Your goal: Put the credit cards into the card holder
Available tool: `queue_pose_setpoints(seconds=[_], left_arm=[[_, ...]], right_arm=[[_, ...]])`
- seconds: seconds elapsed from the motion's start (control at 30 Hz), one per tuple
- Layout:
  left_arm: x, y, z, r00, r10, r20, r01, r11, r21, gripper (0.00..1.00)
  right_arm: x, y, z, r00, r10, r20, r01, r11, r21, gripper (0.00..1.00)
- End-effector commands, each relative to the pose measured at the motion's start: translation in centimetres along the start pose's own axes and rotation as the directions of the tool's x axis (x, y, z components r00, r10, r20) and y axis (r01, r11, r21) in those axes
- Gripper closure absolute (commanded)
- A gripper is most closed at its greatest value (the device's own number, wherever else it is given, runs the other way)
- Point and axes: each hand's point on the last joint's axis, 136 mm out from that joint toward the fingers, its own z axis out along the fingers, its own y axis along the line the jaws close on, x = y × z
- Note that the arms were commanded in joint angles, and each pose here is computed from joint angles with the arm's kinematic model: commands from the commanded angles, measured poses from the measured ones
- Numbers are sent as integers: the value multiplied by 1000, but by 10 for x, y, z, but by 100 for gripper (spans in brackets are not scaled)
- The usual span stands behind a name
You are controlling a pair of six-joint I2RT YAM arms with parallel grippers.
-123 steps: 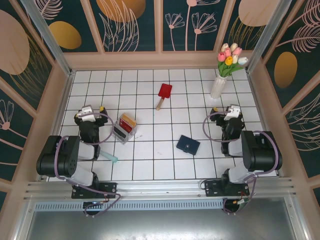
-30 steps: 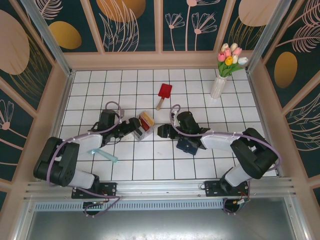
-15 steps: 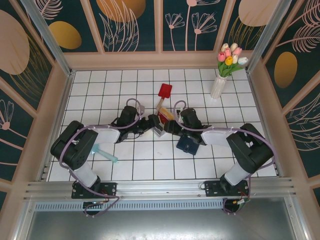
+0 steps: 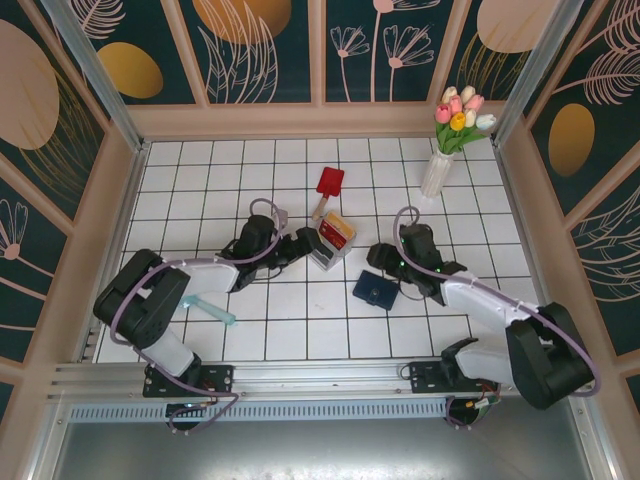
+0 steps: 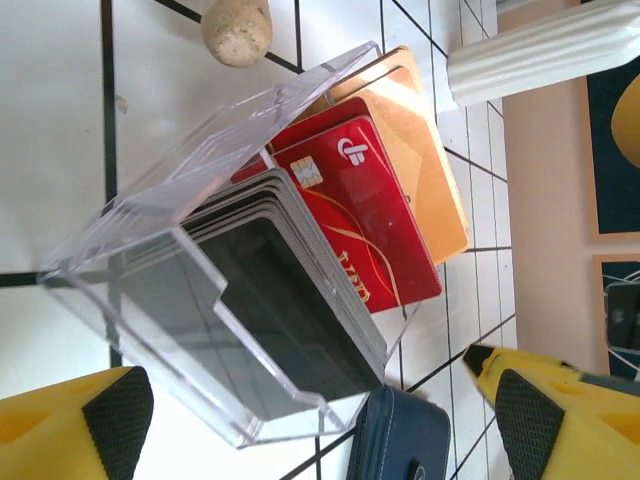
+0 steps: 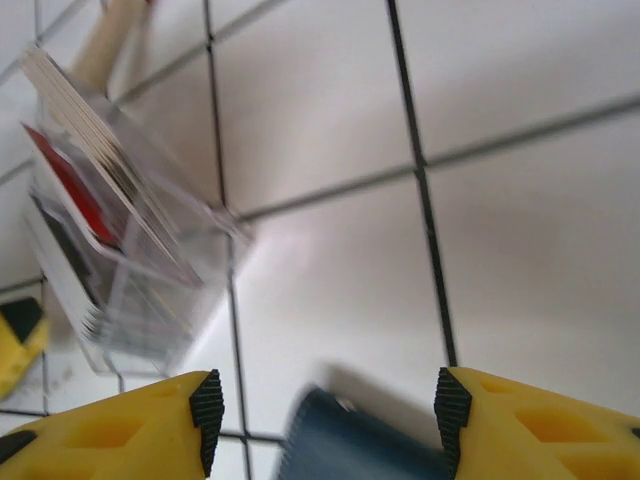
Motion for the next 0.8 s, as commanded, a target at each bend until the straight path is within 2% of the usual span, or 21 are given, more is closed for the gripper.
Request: queue_pose_setpoints(seconds=[0.0,0.1,0.2,0.27,0.33,0.47,0.63,0.7,0.77], left_arm=[[8,2,-10,999,40,6,-40,999,-8,9],[11,1,-15,999,46,2,-46,999,0,9],[11,1,-18,998,56,7,-56,998,-2,9],[8,-1,-21,998,62,21,-62,998,-6,9],[7,-3,-23,997,70,30,-69,998,-9,9],[4,2,-31,995,75,59,-72,996,-43,9],[8,10,-37,995,72,63,-68,996,-63,9],[11,14,-39,996,69,61,-65,995,-70,9],[15,16,-40,996,72,47,-68,995,-69,10]], right_arm=[[27,-22,-5,998,27,-60,-25,999,34,36],[35,-29,-5,994,51,-92,-43,996,83,37],[39,-11,-1,994,-20,-111,20,1000,-2,38],[46,3,4,984,-64,-164,52,996,-78,39],[52,13,9,975,-112,-190,95,991,-99,41],[83,52,18,925,-281,-256,219,944,-246,44],[116,91,22,859,-436,-269,319,866,-386,48],[123,103,26,830,-488,-270,359,838,-410,48],[119,107,28,827,-496,-264,386,843,-375,48]])
